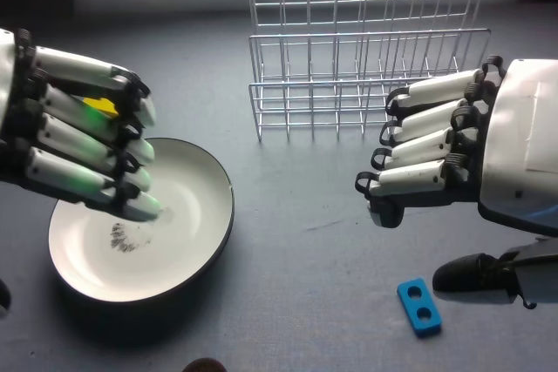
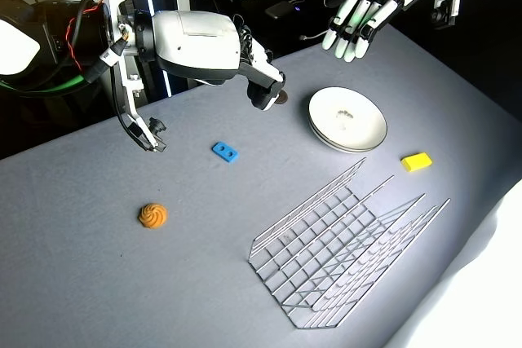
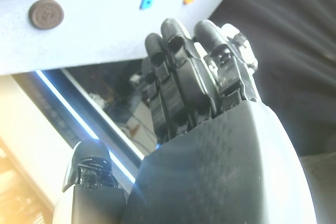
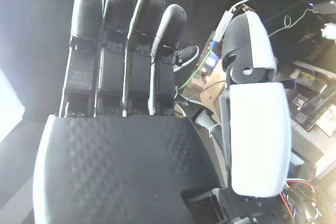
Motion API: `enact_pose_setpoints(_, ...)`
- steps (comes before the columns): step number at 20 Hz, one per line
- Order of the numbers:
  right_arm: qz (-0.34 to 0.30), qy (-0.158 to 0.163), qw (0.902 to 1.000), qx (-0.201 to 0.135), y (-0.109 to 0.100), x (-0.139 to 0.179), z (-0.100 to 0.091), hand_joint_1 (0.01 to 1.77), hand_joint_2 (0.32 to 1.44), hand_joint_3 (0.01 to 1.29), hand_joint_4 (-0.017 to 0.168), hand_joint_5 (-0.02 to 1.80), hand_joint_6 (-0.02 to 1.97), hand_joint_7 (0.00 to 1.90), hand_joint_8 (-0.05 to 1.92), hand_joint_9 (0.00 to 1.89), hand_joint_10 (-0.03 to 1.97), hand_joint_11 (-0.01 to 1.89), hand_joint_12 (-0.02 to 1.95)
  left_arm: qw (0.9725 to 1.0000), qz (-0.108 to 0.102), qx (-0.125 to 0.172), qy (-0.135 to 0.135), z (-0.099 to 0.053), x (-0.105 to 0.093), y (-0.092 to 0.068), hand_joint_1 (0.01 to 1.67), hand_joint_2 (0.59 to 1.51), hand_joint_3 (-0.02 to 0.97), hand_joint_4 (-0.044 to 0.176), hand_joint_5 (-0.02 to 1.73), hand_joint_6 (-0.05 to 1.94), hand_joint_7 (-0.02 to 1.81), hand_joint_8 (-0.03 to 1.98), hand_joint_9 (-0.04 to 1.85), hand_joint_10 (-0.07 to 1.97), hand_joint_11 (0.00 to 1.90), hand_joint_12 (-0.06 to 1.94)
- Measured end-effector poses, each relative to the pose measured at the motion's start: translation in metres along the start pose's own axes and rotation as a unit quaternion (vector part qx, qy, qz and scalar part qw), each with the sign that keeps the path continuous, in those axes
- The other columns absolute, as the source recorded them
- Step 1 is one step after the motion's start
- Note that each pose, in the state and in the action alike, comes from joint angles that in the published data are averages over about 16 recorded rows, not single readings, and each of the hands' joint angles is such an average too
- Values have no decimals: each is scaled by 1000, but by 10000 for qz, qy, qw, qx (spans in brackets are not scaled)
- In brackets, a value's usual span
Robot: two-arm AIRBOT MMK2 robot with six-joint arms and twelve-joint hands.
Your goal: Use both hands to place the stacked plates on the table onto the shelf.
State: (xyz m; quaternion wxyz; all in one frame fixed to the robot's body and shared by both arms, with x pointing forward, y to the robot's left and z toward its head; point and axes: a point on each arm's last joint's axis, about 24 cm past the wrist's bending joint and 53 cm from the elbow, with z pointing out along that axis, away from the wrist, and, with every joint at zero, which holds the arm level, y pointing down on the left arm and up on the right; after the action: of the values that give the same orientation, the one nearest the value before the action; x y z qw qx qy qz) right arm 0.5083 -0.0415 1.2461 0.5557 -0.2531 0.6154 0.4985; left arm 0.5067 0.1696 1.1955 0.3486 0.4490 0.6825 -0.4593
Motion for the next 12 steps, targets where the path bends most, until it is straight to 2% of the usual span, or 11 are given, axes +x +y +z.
enact_pose_setpoints(6,-8,14,10000,0,0,1,0,211,1168,37,1,225,256,243,205,197,243,105,484,9999,6,21,112,0,5,-1,31,1092,54,4,95,19,128,8,121,25,15,240)
enact_pose_setpoints(8,-12,19,10000,1,0,1,0,230,1166,34,1,203,225,216,180,173,213,94,435,9998,15,29,172,0,8,-1,31,1087,50,4,85,18,114,5,107,24,15,207)
enact_pose_setpoints(12,-28,40,10000,0,0,3,0,295,1145,24,1,94,34,74,12,48,25,17,213,9992,-19,13,389,-1,20,1,30,1071,32,3,15,8,13,-16,16,9,15,7)
